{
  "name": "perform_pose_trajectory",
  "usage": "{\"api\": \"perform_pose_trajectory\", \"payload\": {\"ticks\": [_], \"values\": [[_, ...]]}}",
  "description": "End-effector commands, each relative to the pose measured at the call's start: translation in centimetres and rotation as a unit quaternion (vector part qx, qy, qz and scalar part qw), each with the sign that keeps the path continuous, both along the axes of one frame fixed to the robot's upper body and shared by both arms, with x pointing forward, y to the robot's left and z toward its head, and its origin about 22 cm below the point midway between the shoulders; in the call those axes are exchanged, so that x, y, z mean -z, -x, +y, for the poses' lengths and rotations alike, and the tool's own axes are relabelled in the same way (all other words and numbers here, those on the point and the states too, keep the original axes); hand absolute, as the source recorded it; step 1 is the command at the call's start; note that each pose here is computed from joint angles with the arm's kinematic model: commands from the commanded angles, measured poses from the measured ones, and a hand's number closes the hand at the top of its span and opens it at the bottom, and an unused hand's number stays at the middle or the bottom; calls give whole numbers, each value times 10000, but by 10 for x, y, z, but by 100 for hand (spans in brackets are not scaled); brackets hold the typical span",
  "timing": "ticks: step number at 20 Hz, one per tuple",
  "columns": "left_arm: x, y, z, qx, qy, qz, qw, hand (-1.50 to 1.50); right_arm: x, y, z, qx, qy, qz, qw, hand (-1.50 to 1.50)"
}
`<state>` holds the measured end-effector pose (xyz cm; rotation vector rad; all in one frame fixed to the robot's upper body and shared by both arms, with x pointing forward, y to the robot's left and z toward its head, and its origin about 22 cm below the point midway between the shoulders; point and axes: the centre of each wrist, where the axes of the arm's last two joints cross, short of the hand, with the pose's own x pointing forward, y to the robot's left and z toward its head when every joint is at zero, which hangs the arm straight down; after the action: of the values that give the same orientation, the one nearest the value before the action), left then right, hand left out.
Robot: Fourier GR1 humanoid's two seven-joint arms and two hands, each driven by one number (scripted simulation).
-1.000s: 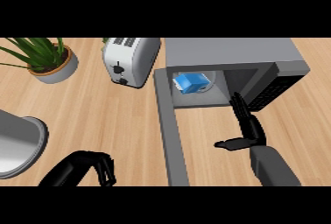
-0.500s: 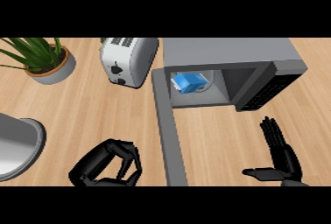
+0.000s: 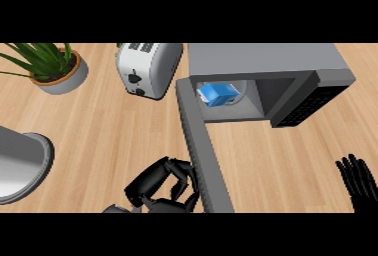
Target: Pick up the milk, place it into the microwave and close the microwave
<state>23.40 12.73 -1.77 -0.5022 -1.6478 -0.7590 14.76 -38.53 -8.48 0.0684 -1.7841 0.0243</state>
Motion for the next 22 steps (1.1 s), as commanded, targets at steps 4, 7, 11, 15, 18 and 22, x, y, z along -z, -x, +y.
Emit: {"api": "perform_pose_trajectory", "payload": {"ticks": [4,7,11,15,18,22], "values": [[22,20,-62,574,-311,370,9972,150,-38,14,-1,-741,-627,-566,9937,-150],[19,17,-80,487,-406,322,9975,150,-62,13,15,-1064,-641,-724,9896,-150],[20,20,-100,306,-496,216,9981,150,-87,7,17,-1412,-737,-770,9842,-150],[4,23,-120,117,-417,-52,9990,150,-111,4,24,-1702,-601,-826,9801,-150],[-4,14,-125,-166,-327,-99,9993,150,-122,-1,34,-1905,-623,-909,9755,-150],[-14,-1,-132,-440,-344,-324,9979,150,-134,-5,42,-2235,-513,-842,9697,-150]]}}
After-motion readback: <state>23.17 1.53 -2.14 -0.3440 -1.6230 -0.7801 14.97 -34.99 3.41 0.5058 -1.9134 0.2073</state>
